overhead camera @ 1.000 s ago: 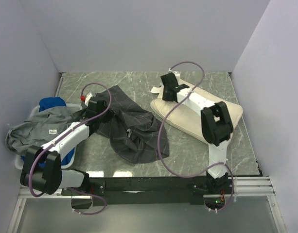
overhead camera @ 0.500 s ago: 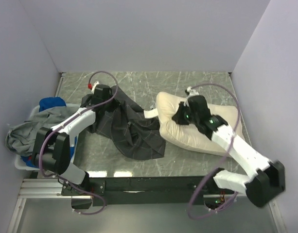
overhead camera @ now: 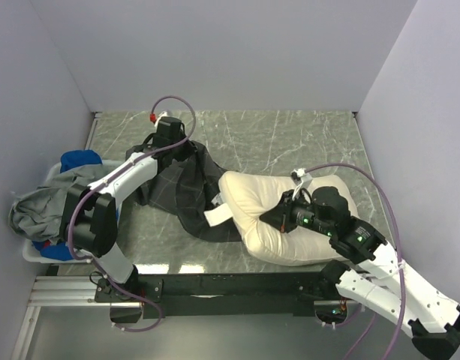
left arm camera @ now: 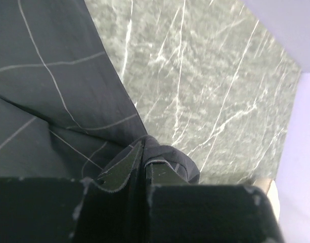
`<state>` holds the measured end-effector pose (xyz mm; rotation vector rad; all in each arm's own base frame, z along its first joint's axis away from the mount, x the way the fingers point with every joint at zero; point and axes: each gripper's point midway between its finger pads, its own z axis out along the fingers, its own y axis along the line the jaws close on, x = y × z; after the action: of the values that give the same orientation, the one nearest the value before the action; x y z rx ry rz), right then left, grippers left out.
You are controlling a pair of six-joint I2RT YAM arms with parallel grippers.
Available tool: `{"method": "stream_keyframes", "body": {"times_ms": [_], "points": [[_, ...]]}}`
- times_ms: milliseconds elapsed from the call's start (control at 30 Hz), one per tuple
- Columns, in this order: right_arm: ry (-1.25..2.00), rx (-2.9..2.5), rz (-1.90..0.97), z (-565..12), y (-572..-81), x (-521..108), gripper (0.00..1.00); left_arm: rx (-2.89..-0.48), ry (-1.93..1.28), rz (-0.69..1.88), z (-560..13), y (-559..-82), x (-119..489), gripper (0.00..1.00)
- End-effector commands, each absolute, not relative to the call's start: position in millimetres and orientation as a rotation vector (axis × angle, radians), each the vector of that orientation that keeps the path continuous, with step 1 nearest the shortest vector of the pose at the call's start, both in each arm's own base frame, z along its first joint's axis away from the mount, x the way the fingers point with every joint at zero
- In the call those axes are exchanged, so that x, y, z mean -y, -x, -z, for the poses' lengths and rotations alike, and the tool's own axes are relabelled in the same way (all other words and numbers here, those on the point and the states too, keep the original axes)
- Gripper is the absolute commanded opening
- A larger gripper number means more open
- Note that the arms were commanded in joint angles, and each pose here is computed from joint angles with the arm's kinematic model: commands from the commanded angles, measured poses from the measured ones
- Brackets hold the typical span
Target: Put the pillow into the pillowcase
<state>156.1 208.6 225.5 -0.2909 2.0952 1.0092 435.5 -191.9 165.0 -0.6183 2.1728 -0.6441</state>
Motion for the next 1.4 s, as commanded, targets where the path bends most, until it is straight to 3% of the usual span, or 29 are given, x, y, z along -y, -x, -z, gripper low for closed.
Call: {"method": "stream_keyframes", "body": {"times_ms": [0,400,600,767,1067,1233,1367], "points": [[0.346,-1.967,-1.183,-268.6,-135.9,-230.5,0.00,-2.155,0.554,0.625,-181.4,-442.7,205.4,0.10],[0.449,-2.005,-1.256,-268.0,-106.5,-274.2,0.00,-2.177,0.511,0.586,-178.5,-443.7,215.5,0.11],[0.379,-2.064,-1.199,-248.5,-126.4,-291.9,0.00,-2.157,0.477,0.616,-189.8,-424.9,222.1,0.12],[0.314,-2.165,-0.986,-225.5,-168.4,-301.2,0.00,-2.124,0.419,0.661,-206.4,-398.0,228.6,0.13],[0.055,-2.185,-0.698,-212.6,-248.6,-247.2,0.00,-2.154,0.271,0.692,-208.4,-343.9,237.4,0.13],[0.082,-2.212,-0.728,-200.2,-250.7,-259.2,0.00,-2.174,0.192,0.725,-203.9,-320.0,245.5,0.17],[0.130,-2.189,-0.744,-208.9,-224.7,-264.8,0.00,-2.184,0.212,0.646,-198.3,-322.5,235.3,0.18]]}}
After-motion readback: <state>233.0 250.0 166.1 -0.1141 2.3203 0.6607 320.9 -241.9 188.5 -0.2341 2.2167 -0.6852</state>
